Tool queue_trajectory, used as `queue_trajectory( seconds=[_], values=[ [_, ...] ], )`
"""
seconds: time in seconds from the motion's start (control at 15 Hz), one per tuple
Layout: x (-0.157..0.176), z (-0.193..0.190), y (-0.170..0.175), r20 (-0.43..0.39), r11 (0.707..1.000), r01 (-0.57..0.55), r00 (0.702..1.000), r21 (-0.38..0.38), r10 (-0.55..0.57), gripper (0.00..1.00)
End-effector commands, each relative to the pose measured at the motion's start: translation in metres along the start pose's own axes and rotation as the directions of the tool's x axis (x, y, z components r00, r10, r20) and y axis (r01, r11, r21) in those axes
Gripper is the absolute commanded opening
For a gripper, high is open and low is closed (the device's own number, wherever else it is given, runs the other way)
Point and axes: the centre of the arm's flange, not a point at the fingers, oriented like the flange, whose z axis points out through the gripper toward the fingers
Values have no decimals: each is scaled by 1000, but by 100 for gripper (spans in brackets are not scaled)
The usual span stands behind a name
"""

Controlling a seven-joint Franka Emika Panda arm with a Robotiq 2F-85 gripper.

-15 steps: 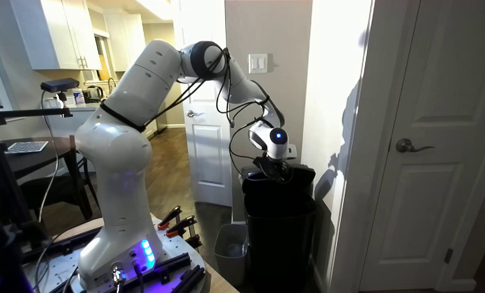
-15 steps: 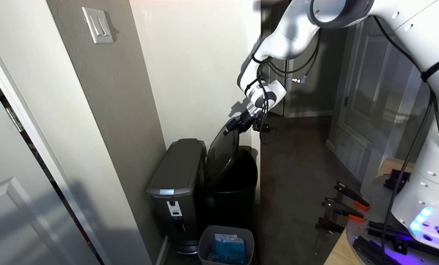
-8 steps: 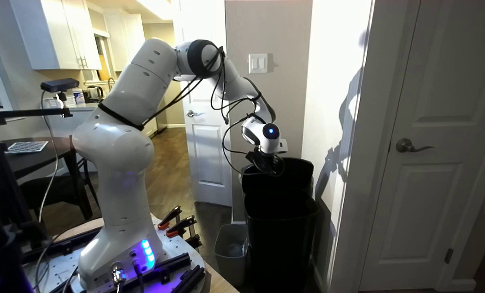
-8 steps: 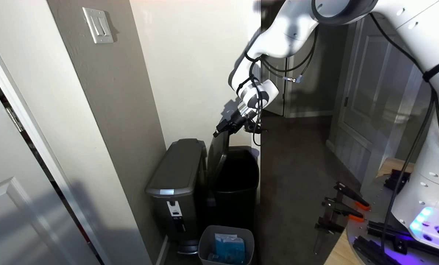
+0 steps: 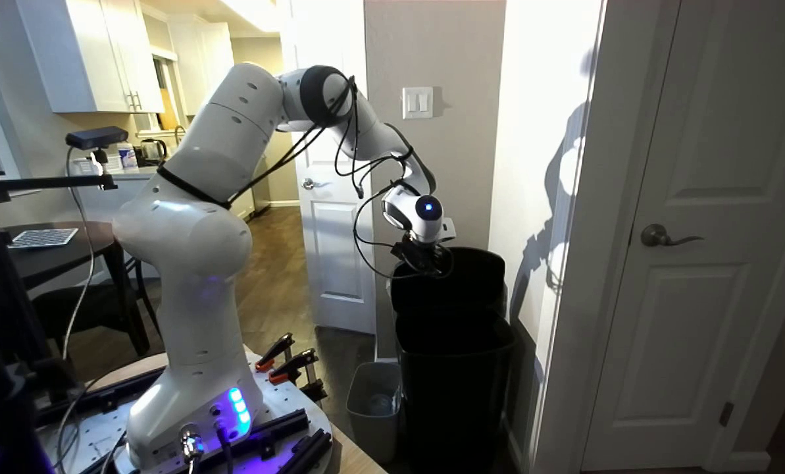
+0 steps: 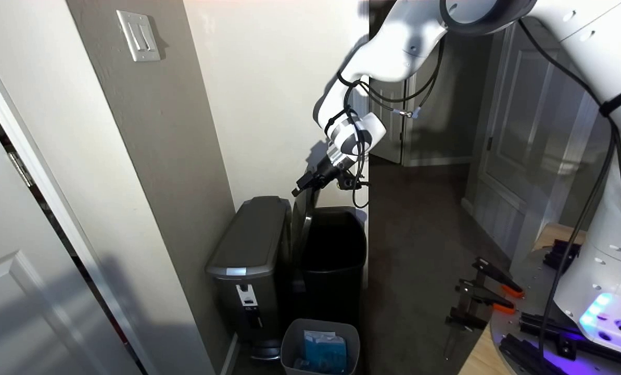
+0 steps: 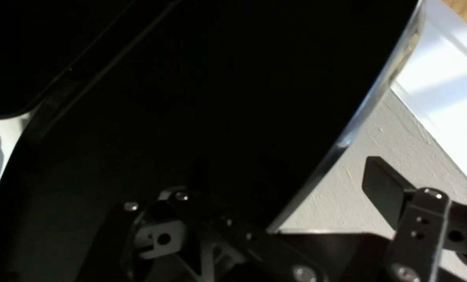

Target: Open the lid of the black bin

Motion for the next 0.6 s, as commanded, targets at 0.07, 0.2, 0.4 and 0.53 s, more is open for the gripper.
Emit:
queue_trajectory(
  seconds=[0.07, 0.2, 0.4, 0.53],
  values=[
    [14, -5, -10, -92, 998, 59, 994, -19, -60, 100],
    [23, -5, -16, -102, 998, 53, 993, -25, -56, 100],
    [33, 3, -32, -96, 998, 55, 994, -39, -58, 100],
    [38, 12, -45, -84, 997, 60, 994, -56, -64, 100]
  ],
)
